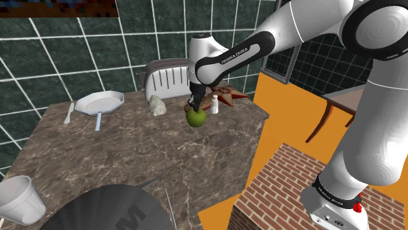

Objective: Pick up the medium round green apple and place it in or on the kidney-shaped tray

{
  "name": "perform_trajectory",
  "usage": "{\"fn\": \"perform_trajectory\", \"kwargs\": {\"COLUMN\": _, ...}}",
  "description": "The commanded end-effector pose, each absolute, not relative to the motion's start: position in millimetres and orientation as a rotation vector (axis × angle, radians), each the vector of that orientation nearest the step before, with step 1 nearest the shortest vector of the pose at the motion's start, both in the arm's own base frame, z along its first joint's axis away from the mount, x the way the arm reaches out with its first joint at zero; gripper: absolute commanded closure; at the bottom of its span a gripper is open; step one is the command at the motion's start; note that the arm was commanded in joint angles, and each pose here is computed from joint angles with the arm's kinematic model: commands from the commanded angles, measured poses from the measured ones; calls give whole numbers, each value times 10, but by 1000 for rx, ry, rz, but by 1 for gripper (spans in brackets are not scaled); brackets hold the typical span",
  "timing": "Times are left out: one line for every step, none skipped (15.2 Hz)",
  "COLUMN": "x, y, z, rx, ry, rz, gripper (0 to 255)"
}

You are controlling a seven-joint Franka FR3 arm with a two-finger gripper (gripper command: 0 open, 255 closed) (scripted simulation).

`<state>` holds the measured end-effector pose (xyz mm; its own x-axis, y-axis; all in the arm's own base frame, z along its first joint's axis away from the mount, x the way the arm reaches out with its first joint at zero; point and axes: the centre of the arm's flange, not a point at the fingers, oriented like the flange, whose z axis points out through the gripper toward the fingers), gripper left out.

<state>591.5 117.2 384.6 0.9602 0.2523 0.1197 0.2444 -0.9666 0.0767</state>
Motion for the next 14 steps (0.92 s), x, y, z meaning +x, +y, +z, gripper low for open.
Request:
{"fn": "perform_trajectory", "kwargs": {"x": 5915, "y": 1171, "z": 3846, "rx": 3050, "ry": 387, "rz": 198, "gripper": 255}}
{"fn": "perform_trajectory", "kwargs": {"x": 5915, "y": 1171, "z": 3845, "rx": 3050, "ry": 387, "rz": 198, "gripper": 255}}
{"fn": "perform_trajectory", "kwargs": {"x": 5915, "y": 1171, "z": 3898, "rx": 3050, "ry": 387, "rz": 198, "gripper": 255}}
{"fn": "perform_trajectory", "kwargs": {"x": 5915, "y": 1171, "z": 3951, "rx": 3050, "ry": 387, "rz": 198, "gripper": 255}}
{"fn": "perform_trajectory", "kwargs": {"x": 5915, "y": 1171, "z": 4003, "rx": 3050, "ry": 387, "rz": 198, "gripper": 255}}
{"fn": "perform_trajectory", "kwargs": {"x": 5915, "y": 1171, "z": 4056, "rx": 3050, "ry": 387, "rz": 198, "gripper": 255}}
{"fn": "perform_trajectory", "kwargs": {"x": 5915, "y": 1171, "z": 4109, "rx": 3050, "ry": 387, "rz": 198, "gripper": 255}}
{"fn": "perform_trajectory", "kwargs": {"x": 5915, "y": 1171, "z": 4162, "rx": 3050, "ry": 387, "rz": 198, "gripper": 255}}
{"fn": "perform_trajectory", "kwargs": {"x": 5915, "y": 1171, "z": 4215, "rx": 3050, "ry": 387, "rz": 198, "gripper": 255}}
{"fn": "perform_trajectory", "kwargs": {"x": 5915, "y": 1171, "z": 4267, "rx": 3050, "ry": 387, "rz": 198, "gripper": 255}}
{"fn": "perform_trajectory", "kwargs": {"x": 5915, "y": 1171, "z": 4320, "rx": 3050, "ry": 387, "rz": 198, "gripper": 255}}
{"fn": "perform_trajectory", "kwargs": {"x": 5915, "y": 1171, "z": 4373, "rx": 3050, "ry": 387, "rz": 198, "gripper": 255}}
{"fn": "perform_trajectory", "kwargs": {"x": 5915, "y": 1171, "z": 4426, "rx": 3050, "ry": 387, "rz": 198, "gripper": 255}}
{"fn": "perform_trajectory", "kwargs": {"x": 5915, "y": 1171, "z": 4479, "rx": 3050, "ry": 387, "rz": 198, "gripper": 255}}
